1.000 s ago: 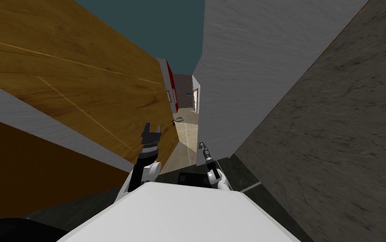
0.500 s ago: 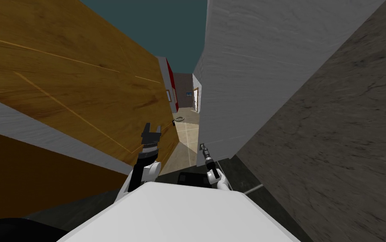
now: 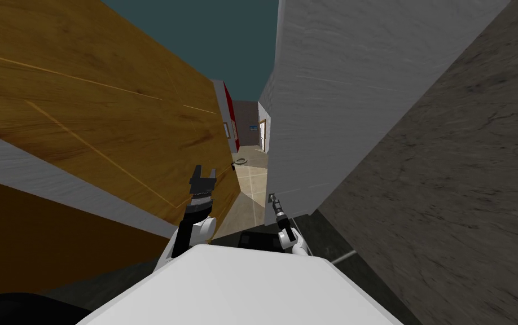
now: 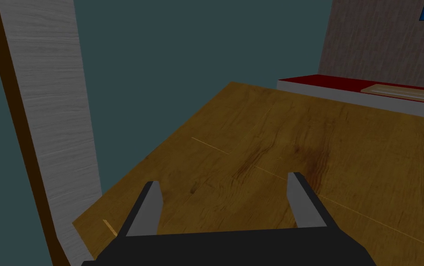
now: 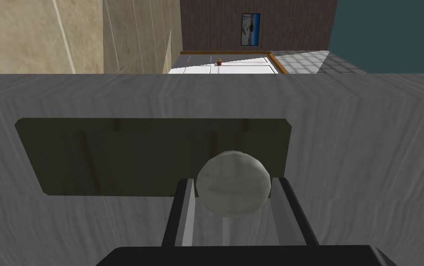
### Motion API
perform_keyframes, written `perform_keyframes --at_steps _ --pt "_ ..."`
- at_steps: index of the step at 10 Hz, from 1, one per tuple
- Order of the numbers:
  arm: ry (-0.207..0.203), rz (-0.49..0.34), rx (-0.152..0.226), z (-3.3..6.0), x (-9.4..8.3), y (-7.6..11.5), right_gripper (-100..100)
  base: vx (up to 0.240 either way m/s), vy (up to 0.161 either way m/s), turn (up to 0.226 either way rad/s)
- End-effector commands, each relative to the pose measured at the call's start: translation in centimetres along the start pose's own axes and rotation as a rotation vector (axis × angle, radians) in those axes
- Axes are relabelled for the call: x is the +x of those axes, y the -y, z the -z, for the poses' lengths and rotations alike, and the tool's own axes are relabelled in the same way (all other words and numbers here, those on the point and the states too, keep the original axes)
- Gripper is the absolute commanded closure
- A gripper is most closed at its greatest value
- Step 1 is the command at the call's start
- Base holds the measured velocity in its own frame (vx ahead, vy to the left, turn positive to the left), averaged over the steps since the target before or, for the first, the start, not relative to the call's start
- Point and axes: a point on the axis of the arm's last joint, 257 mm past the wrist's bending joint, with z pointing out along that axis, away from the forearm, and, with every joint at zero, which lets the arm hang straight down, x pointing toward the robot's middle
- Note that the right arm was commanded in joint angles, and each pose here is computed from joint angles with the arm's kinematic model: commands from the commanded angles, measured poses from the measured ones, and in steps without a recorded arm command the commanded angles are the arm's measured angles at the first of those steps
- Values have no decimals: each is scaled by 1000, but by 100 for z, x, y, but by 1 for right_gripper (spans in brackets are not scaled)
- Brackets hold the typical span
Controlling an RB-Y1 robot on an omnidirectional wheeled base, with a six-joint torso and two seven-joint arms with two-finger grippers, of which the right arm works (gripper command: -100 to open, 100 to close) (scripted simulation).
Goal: Push the door open
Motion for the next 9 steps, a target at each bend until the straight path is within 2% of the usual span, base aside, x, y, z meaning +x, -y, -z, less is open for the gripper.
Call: perform_keyframes --at_steps 1,5,6,9 --pt "17 12 -14 -36 -120 -57 100 154 72 -40" --pt "65 34 -12 -16 -387 -50 100 201 75 -71" --pt "51 29 -5 11 -337 -33 -100 -3 56 -66" --pt "51 23 -7 17 -328 -39 -100 -178 -8 -15"
